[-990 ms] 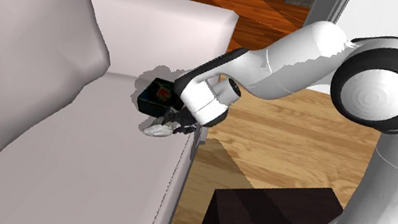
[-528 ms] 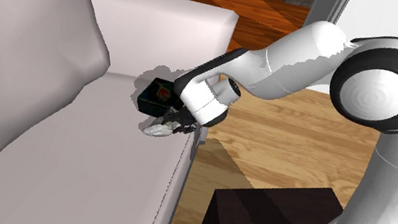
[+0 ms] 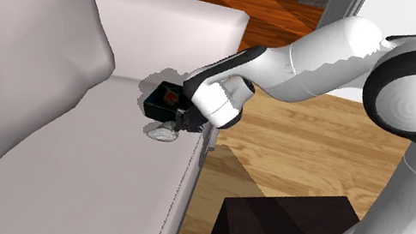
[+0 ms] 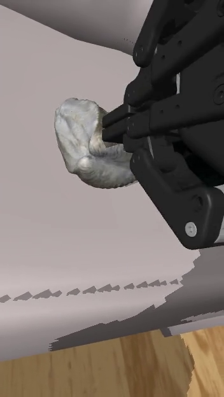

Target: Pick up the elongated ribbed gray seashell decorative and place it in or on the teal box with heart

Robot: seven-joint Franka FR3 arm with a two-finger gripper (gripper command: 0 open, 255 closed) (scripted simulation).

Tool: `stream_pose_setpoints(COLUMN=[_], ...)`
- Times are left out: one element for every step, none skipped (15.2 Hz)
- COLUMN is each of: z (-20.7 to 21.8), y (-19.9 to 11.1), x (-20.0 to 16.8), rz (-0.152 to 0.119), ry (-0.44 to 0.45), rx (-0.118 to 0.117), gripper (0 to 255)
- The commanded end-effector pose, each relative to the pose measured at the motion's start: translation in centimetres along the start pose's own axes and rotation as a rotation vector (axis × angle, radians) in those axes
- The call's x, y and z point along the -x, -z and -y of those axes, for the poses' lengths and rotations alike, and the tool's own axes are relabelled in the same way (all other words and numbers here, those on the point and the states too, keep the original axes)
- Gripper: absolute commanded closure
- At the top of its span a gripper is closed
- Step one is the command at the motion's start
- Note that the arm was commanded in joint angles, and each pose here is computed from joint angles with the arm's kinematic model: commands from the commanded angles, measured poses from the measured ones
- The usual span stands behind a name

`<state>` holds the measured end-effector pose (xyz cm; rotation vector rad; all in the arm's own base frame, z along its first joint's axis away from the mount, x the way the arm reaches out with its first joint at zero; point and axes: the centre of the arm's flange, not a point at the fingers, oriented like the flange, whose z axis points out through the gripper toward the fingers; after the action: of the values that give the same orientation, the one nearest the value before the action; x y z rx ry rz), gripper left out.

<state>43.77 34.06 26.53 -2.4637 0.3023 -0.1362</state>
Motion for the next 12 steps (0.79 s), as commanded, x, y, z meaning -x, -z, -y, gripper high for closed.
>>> stream_pose_setpoints(z=[0.0, 0.0, -0.8, -1.8, -2.5, -2.5, -2.4, -2.4, -2.3, -2.3, -2.3, -2.2], y=[0.0, 0.0, -0.4, -1.1, -1.8, -2.3, -2.8, -3.3, -3.8, -4.3, -4.8, -5.3], x=[0.0, 0.0, -3.0, -6.0, -8.0, -7.8, -7.7, -7.5, -7.3, -7.2, -7.0, -6.8], rz=[0.0, 0.0, 0.118, 0.235, 0.319, 0.319, 0.319, 0.319, 0.319, 0.319, 0.319, 0.319], ry=[0.0, 0.0, -0.047, -0.094, -0.128, -0.128, -0.128, -0.128, -0.128, -0.128, -0.128, -0.128], rx=[0.0, 0.0, -0.025, -0.049, -0.067, -0.067, -0.067, -0.067, -0.067, -0.067, -0.067, -0.067], gripper=[255, 0, 0, 0, 0, 0, 0, 0, 0, 0, 0, 0])
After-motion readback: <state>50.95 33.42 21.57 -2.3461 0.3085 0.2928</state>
